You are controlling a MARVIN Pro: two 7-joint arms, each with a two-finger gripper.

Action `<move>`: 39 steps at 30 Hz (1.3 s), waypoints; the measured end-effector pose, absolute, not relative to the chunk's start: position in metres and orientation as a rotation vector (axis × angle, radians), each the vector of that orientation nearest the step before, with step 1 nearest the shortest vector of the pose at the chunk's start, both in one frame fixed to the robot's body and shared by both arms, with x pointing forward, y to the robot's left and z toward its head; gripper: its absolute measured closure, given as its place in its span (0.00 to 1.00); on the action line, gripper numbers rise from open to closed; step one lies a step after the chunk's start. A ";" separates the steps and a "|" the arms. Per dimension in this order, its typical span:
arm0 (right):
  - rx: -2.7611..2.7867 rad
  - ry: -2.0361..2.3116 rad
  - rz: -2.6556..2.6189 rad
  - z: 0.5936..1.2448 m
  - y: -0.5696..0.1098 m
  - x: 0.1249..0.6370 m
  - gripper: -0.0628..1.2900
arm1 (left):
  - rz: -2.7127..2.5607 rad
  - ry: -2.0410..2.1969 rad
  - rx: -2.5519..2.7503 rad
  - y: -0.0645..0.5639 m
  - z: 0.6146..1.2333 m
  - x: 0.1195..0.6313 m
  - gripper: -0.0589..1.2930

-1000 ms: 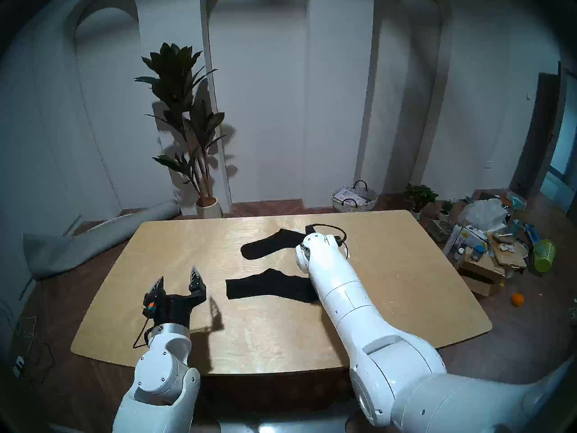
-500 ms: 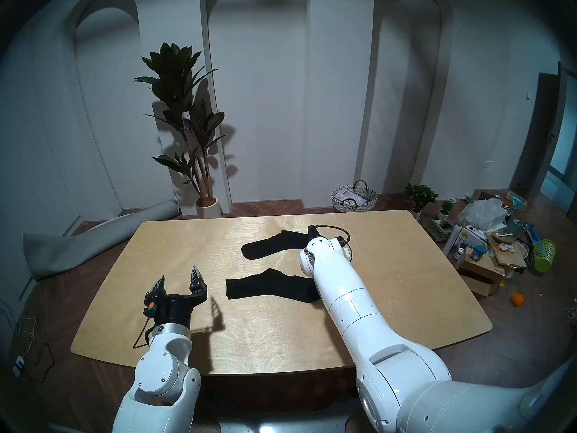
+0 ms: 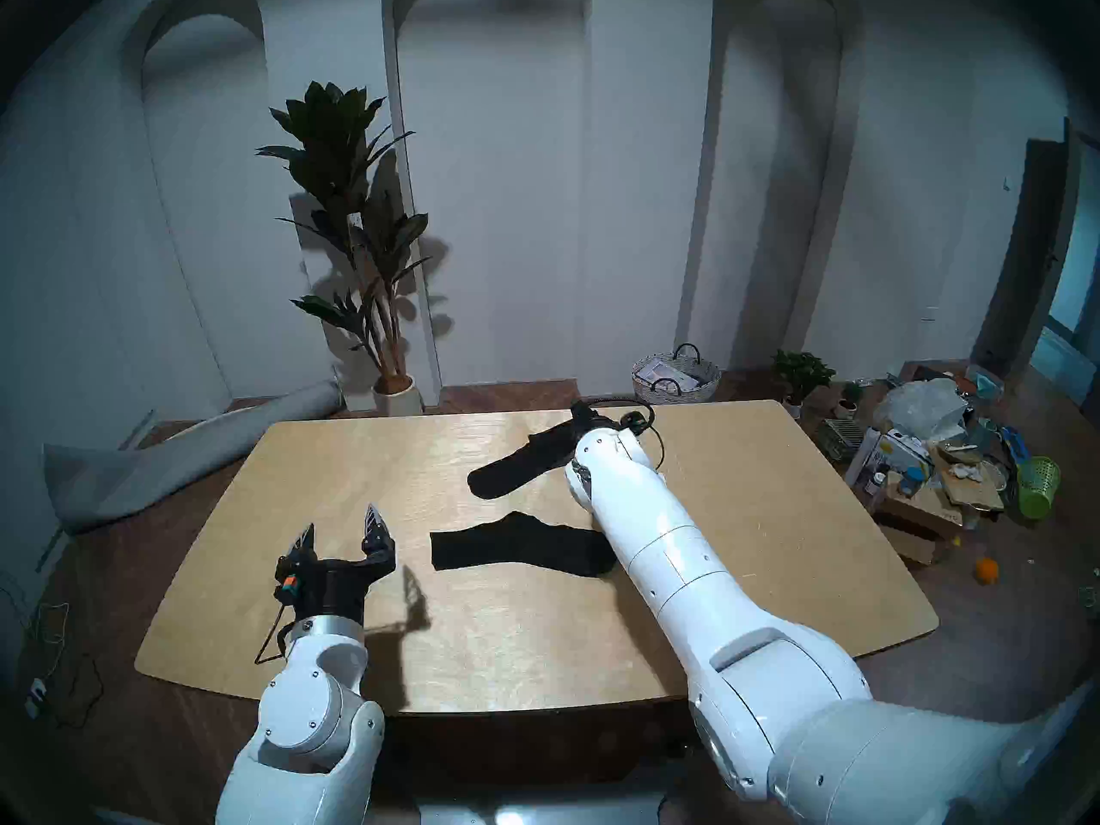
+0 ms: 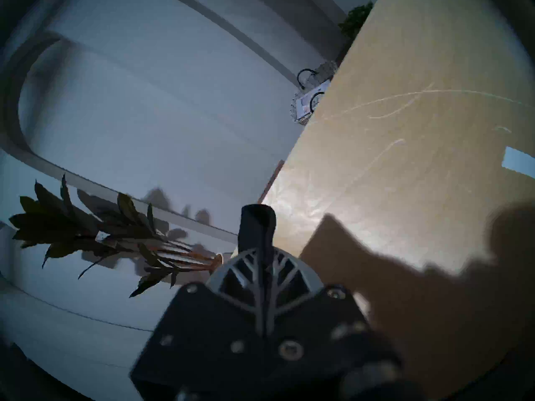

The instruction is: Fold socks in half once and place them neatly on the table

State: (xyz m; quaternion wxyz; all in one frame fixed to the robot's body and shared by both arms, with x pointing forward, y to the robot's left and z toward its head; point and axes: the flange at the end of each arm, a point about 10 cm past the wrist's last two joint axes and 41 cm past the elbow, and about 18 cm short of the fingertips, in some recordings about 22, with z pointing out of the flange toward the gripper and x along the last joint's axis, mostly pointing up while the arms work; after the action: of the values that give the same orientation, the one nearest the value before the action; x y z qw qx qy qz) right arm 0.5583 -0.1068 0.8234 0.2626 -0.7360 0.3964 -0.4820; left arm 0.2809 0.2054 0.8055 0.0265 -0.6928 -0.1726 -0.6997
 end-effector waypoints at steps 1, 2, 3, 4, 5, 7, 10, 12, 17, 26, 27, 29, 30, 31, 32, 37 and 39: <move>-1.998 1.053 -1.307 0.824 -0.103 0.558 0.97 | -2.159 -0.543 -2.134 0.207 0.805 0.280 0.04; -2.006 1.033 -1.310 0.825 -0.100 0.558 0.97 | -2.157 -0.552 -2.128 0.208 0.806 0.279 0.04; -2.014 1.012 -1.313 0.826 -0.096 0.558 0.97 | -2.154 -0.560 -2.123 0.209 0.805 0.278 0.04; -2.027 0.985 -1.316 0.827 -0.092 0.558 0.97 | -2.151 -0.570 -2.117 0.211 0.805 0.276 0.04; -2.037 0.966 -1.317 0.827 -0.089 0.558 0.97 | -2.149 -0.576 -2.113 0.212 0.805 0.275 0.04; -2.063 0.914 -1.317 0.829 -0.080 0.556 0.97 | -2.143 -0.592 -2.104 0.214 0.805 0.273 0.04; -2.099 0.852 -1.309 0.829 -0.070 0.554 0.97 | -2.139 -0.611 -2.091 0.215 0.804 0.269 0.04; -2.119 0.820 -1.304 0.830 -0.065 0.552 0.97 | -2.138 -0.623 -2.082 0.216 0.804 0.267 0.04; -2.159 0.752 -1.299 0.830 -0.055 0.548 0.97 | -2.138 -0.643 -2.067 0.214 0.805 0.261 0.04; -2.240 0.575 -1.304 0.833 -0.054 0.539 0.97 | -2.139 -0.662 -2.044 0.209 0.806 0.253 0.04; -2.253 0.545 -1.303 0.832 -0.055 0.538 0.97 | -2.139 -0.666 -2.040 0.208 0.806 0.252 0.04; -2.266 0.515 -1.301 0.831 -0.057 0.536 0.97 | -2.138 -0.670 -2.035 0.206 0.806 0.251 0.04; -2.270 0.506 -1.300 0.831 -0.057 0.536 0.97 | -2.138 -0.672 -2.033 0.206 0.806 0.250 0.04; -2.273 0.498 -1.300 0.830 -0.057 0.535 0.97 | -2.138 -0.674 -2.031 0.205 0.806 0.250 0.04; -2.276 0.487 -1.300 0.830 -0.057 0.535 0.97 | -2.137 -0.676 -2.028 0.205 0.806 0.250 0.04; -2.293 0.428 -1.293 0.827 -0.054 0.531 0.97 | -2.133 -0.693 -2.007 0.202 0.807 0.245 0.04; -2.298 0.402 -1.288 0.826 -0.050 0.529 0.97 | -2.131 -0.699 -1.999 0.201 0.807 0.244 0.04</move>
State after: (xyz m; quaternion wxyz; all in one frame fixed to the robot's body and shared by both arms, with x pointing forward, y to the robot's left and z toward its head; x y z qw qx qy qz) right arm 0.5291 -0.0500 0.8255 0.2360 -0.8380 0.1467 -0.4696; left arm 0.2436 0.2011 0.8069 0.0688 -0.6637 -0.2323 -0.7077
